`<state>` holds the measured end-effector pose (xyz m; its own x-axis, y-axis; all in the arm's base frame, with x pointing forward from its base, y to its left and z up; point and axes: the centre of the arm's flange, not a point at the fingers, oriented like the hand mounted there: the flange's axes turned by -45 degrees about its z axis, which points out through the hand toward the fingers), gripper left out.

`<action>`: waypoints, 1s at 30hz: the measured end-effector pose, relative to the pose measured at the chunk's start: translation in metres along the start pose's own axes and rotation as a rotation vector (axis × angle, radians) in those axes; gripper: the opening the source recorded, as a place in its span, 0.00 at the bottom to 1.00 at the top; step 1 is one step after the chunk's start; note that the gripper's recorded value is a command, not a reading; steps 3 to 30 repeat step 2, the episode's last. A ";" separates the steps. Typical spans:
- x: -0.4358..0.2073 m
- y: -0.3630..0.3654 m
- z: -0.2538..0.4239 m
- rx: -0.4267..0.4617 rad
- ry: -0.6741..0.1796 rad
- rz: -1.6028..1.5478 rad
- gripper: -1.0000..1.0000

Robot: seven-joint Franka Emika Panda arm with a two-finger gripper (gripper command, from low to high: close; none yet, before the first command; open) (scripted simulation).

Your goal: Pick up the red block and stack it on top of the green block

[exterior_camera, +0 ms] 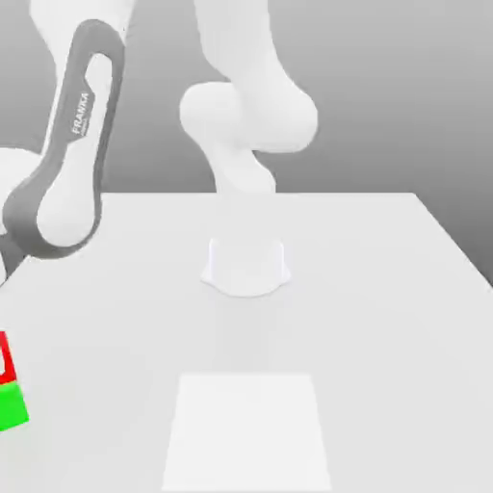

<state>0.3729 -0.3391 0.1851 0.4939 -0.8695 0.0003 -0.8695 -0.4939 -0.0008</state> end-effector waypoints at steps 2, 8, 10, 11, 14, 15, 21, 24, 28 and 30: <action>0.000 0.000 0.000 0.000 0.000 0.000 1.00; 0.000 0.000 0.000 0.000 0.000 0.000 1.00; 0.000 0.000 0.000 0.000 0.000 0.000 1.00; 0.000 0.000 0.000 0.000 0.000 0.000 1.00; 0.000 0.000 0.000 0.000 0.000 0.000 1.00; 0.000 0.000 0.000 0.000 0.000 0.000 1.00; 0.000 0.000 0.000 0.000 0.000 0.000 1.00; 0.000 0.000 0.000 0.000 0.000 0.000 1.00; 0.000 0.000 0.000 0.000 0.000 0.000 1.00; 0.000 0.000 0.000 0.000 0.000 0.000 1.00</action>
